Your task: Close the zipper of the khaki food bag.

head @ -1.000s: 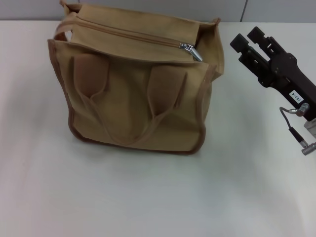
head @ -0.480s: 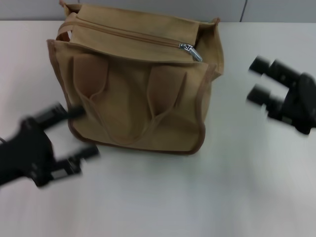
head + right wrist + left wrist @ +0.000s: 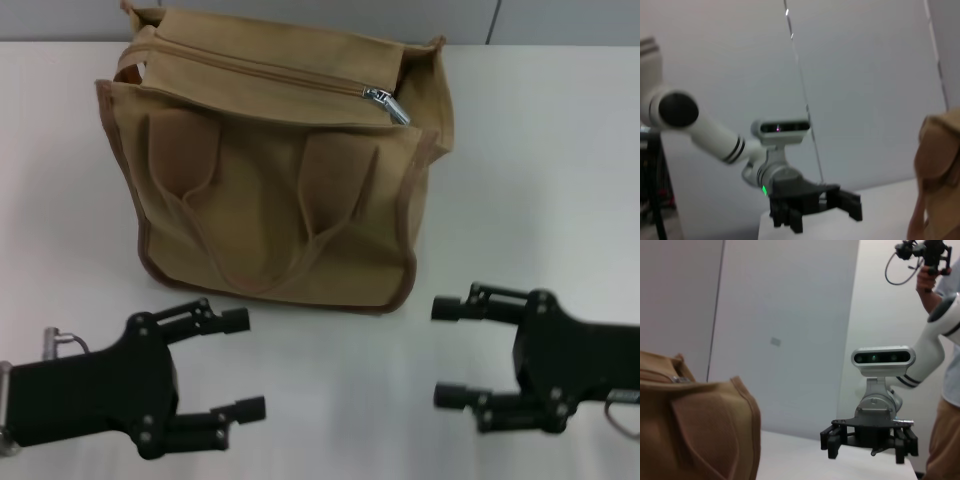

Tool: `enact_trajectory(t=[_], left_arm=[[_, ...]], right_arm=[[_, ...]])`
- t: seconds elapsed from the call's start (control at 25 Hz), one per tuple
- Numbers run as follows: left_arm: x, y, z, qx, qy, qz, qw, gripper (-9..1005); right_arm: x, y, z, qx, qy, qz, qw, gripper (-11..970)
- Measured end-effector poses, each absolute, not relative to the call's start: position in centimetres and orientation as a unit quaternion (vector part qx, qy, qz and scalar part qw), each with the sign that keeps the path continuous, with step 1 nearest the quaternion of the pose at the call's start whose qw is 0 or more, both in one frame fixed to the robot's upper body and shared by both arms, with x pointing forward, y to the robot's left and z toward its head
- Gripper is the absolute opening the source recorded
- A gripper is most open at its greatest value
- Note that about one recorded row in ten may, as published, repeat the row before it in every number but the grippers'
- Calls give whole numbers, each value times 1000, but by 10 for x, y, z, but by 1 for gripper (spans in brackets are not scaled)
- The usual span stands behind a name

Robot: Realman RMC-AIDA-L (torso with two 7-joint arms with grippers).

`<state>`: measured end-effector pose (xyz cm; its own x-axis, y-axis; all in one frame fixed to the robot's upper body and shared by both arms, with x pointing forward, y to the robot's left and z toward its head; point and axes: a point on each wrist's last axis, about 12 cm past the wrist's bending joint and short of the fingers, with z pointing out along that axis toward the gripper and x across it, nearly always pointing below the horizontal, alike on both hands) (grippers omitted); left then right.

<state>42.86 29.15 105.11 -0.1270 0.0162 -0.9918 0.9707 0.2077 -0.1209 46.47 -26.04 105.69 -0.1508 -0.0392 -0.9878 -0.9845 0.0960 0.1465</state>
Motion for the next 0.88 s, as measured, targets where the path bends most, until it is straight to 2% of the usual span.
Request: enact_trajectory(t=[0.28,0.88], left_arm=[[428,288,1043,428,599,-453,503,810],[424,284,1037,429,596,-446,511,810]], right_arm=[[448,-252,1044,-474,536,481,507,784],[448,-235,1035,-470,535,470,522,784]])
